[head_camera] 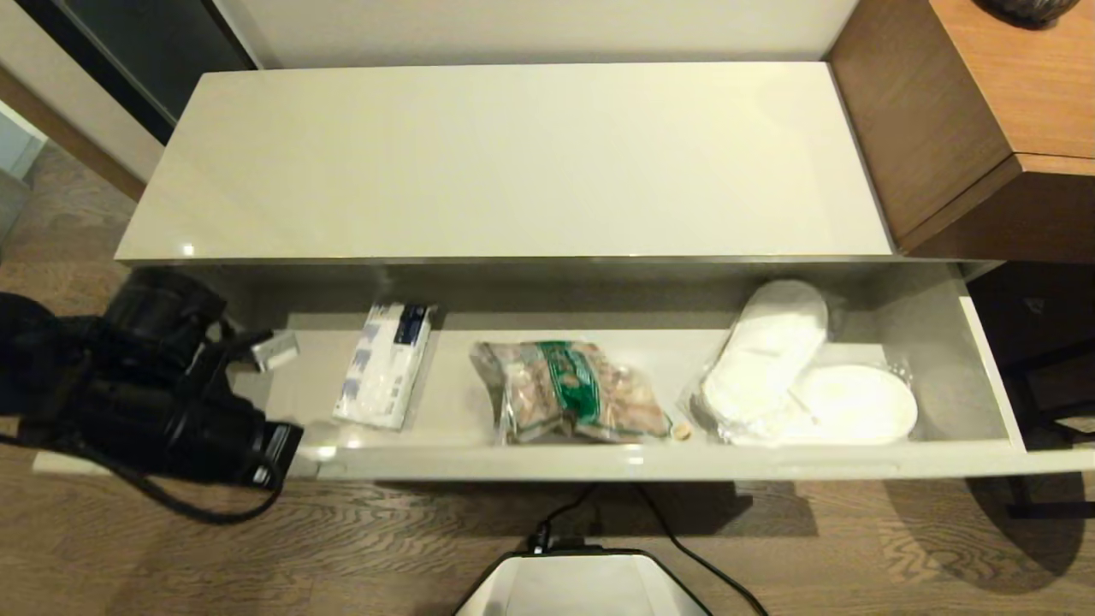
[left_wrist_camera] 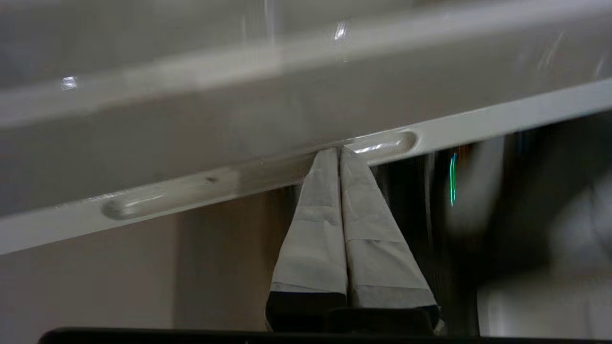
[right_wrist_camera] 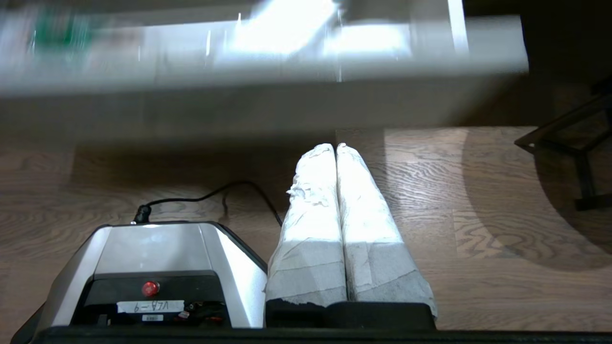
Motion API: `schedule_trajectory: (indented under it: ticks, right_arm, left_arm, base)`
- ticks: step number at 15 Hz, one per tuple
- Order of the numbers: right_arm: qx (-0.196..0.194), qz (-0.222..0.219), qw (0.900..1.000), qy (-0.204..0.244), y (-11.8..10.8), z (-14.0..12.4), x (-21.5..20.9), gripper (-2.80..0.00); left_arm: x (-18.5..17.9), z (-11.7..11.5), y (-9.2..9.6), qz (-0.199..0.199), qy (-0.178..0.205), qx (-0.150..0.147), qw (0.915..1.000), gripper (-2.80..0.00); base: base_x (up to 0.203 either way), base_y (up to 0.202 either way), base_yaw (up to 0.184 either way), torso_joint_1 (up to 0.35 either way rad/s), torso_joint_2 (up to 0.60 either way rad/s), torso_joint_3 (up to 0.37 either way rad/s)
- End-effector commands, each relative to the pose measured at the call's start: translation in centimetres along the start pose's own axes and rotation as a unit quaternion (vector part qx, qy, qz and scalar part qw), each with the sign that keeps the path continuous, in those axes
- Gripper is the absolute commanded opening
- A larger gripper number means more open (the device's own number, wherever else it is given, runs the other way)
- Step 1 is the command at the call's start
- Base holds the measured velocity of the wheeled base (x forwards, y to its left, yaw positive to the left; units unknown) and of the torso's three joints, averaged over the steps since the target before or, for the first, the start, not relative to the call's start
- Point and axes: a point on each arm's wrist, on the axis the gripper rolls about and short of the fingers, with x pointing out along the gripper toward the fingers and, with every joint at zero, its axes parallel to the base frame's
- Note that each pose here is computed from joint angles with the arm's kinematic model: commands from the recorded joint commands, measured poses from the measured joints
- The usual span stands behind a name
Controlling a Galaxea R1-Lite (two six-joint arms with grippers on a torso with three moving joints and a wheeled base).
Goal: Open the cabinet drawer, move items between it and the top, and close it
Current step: Open the drawer, then take out the tissue from the drawer
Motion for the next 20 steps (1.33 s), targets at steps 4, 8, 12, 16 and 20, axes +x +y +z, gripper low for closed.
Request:
schedule_trajectory:
  ticks: [4,8,12,16,20]
  right_arm:
    - [0.0,0.0,1.0,-0.008,0.0,-0.1,-0.1,-2.8]
    - [0.0,0.0,1.0,-0.008,0.0,-0.1,-0.1,-2.8]
    - [0.0,0.0,1.0,-0.008,0.0,-0.1,-0.1,-2.8]
    - [0.0,0.0,1.0,-0.008,0.0,-0.1,-0.1,-2.8]
    - [0.0,0.0,1.0,-0.008,0.0,-0.1,-0.1,-2.8]
  left_arm:
    - [-6.6,-7.1,-2.1,-0.016,-0.014,0.0,0.9998,-2.8]
    - [-10.4,-9.4,-3.3,-0.068,-0.212,-0.055,0.9734,-2.8]
    - [-12.9,-10.5,-4.0,-0.098,-0.282,-0.091,0.9501,-2.8]
    - [-15.2,-14.4,-4.8,-0.087,-0.332,-0.089,0.9351,-2.8]
    - [-15.8,-16.5,-5.1,-0.075,-0.334,-0.089,0.9353,-2.8]
  base:
    - [0.0,0.0,0.0,0.001,0.01,-0.004]
    - [0.0,0.0,0.0,0.0,0.0,0.0]
    - [0.0,0.0,0.0,0.0,0.0,0.0]
    - [0.0,0.0,0.0,0.0,0.0,0.0]
    - [0.0,0.0,0.0,0.0,0.0,0.0]
